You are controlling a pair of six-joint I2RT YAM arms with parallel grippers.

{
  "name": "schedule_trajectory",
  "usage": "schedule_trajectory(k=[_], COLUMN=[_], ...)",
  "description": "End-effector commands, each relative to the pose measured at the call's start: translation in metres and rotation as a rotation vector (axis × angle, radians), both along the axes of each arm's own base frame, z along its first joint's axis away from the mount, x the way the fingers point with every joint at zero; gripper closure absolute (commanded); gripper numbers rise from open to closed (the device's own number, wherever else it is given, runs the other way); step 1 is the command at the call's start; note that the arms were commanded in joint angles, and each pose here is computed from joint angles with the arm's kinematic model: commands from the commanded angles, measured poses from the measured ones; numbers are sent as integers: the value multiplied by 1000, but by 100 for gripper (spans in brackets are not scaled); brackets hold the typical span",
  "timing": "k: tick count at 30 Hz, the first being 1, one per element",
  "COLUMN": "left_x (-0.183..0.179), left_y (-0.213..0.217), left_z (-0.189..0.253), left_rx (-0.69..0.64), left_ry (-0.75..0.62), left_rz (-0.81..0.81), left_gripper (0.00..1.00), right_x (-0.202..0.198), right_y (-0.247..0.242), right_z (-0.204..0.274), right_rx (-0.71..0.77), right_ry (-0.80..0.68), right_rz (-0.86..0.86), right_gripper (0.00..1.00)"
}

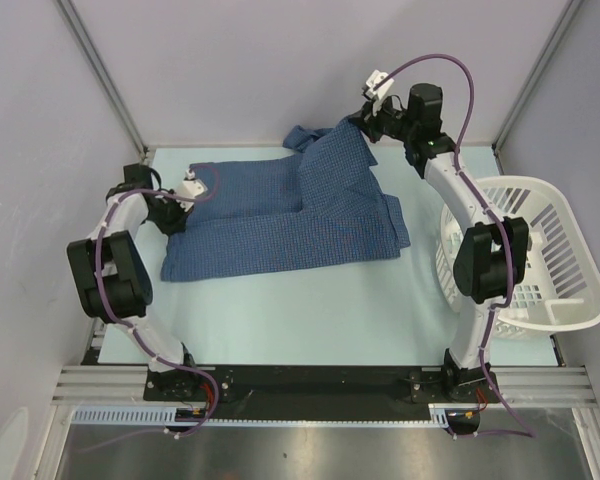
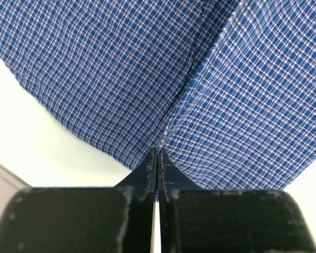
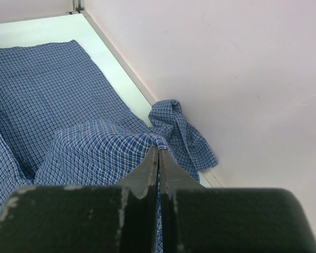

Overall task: Fold and stack the long sleeve shirts
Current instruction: Fold the shirt

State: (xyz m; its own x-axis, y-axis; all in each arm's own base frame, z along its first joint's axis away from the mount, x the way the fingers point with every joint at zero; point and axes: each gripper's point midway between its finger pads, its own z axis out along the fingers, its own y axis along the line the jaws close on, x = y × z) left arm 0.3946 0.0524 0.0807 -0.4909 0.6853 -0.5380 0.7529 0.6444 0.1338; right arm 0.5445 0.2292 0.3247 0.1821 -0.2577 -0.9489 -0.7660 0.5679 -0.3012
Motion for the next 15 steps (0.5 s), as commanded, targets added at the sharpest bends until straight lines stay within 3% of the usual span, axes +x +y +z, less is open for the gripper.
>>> schedule_trajectory(k=[1,15], left_x=[11,14], left_y=[-2,5], left_z=[-1,-14], left_rx=[22,32], left_ry=[-18,20], left_rz=[9,87], left_gripper=[100,99], right_x=[3,11], right_y=[5,32], right_z=[23,-45], right_rx=[19,-16], right_ry=[-97,-9], right_rz=[27,35], right_gripper=[100,100])
